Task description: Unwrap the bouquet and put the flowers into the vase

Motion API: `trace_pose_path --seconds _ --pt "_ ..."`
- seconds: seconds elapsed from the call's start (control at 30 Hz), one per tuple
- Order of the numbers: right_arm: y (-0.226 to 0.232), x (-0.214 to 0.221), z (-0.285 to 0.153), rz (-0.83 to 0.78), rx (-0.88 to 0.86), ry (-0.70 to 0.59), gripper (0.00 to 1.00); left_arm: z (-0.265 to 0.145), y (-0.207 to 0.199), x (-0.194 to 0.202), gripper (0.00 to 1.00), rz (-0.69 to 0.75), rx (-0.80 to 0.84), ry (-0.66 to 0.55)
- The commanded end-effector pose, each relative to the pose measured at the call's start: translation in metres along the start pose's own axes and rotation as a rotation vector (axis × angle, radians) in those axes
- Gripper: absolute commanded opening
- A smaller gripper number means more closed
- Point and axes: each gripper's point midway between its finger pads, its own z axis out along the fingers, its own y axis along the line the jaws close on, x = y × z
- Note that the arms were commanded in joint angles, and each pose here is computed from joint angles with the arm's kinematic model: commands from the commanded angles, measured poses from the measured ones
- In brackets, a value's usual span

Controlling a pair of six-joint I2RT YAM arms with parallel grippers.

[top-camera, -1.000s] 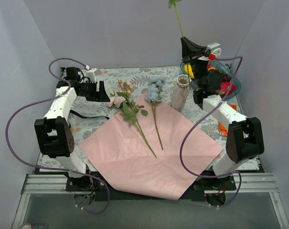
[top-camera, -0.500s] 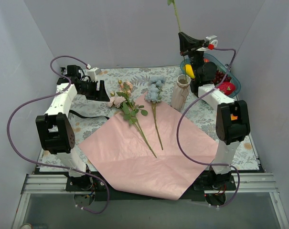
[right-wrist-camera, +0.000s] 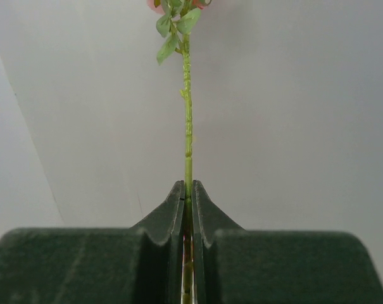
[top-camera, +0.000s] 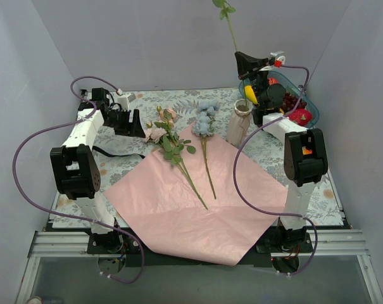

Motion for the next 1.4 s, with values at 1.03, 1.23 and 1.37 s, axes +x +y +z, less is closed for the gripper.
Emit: trace_pose_path --seconds 1.03,1.23,1.37 --pt "0.094 -0.165 -0.101 -0.214 -0.235 -0.431 0.01 -0.010 -0.034 -0.019 0.68 0.053 0.033 -0.054" --pt "0.089 -0.155 -0.112 -0.224 -0.228 -0.387 0.12 -0.005 -0.044 -0.019 0.68 0.077 0.040 -0.041" --pt "0.091 -0.155 -0.121 -0.231 -0.229 -0.376 0.33 -0.005 -0.045 -0.019 0.68 0.079 0.035 -0.038"
